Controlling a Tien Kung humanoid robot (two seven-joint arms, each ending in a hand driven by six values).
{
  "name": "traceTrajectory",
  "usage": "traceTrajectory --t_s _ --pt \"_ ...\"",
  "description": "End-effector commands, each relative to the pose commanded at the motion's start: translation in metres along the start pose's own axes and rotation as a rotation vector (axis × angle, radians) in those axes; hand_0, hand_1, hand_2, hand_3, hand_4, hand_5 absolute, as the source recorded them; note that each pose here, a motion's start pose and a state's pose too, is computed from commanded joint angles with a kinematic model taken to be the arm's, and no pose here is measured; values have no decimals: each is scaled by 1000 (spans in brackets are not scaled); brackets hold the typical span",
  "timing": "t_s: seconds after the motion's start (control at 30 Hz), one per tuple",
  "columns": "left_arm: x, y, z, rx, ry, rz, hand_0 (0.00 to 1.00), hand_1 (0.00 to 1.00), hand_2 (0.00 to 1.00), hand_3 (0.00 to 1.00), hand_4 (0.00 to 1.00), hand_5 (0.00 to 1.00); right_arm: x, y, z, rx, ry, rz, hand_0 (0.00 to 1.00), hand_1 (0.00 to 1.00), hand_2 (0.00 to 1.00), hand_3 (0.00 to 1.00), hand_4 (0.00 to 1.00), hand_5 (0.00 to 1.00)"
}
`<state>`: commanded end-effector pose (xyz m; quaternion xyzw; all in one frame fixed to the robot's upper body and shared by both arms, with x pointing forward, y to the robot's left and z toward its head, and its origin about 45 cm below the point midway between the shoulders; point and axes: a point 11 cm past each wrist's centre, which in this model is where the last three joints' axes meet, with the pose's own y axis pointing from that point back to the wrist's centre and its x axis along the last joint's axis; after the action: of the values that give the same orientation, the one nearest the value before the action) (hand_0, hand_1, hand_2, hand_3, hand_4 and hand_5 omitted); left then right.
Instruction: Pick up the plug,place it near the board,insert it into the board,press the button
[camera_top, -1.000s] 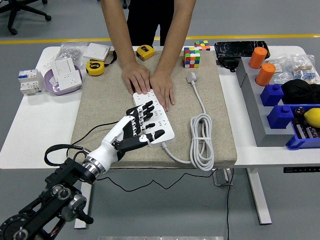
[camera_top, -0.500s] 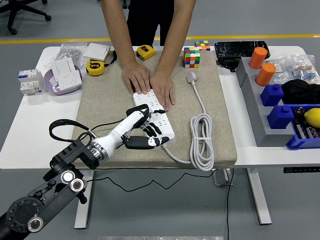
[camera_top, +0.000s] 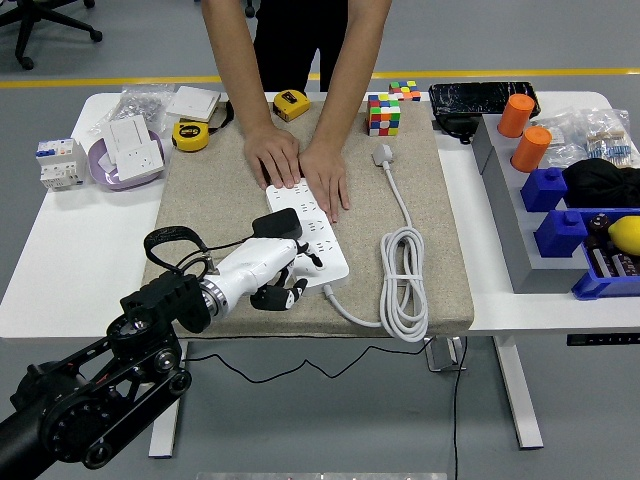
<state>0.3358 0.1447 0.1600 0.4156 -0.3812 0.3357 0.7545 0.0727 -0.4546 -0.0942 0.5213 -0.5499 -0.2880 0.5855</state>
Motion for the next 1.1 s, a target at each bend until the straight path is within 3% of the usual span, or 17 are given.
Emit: traceTrajectory --t_s 0.1,0.13,0.3,0.33,0.53,1.1 --pt "0 -3 -1 18 -36 -4 180 21 148 724 493 2 -2 0 3 -6 3 -4 926 846 789 818 998 845" --pt "0 -4 -1 21 -41 -3 176 18 147 784 485 2 -2 0 3 -6 3 -4 926 847 789 818 998 845" --pt "-1 -9 0 33 -56 -12 176 18 147 784 485 2 -3 0 0 0 4 -6 926 847 789 818 998 845" --pt "-1 -9 0 34 -57 -12 174 15 147 845 490 2 -3 0 0 2 4 -6 926 847 789 818 998 845" --pt "-2 -12 -1 46 -58 -22 175 14 147 868 513 2 -1 0 1 -2 4 -3 926 847 789 817 998 845" --pt "-11 -13 1 54 -52 -77 171 13 146 801 515 2 -1 0 -1 2 -1 -1 927 848 789 816 998 845"
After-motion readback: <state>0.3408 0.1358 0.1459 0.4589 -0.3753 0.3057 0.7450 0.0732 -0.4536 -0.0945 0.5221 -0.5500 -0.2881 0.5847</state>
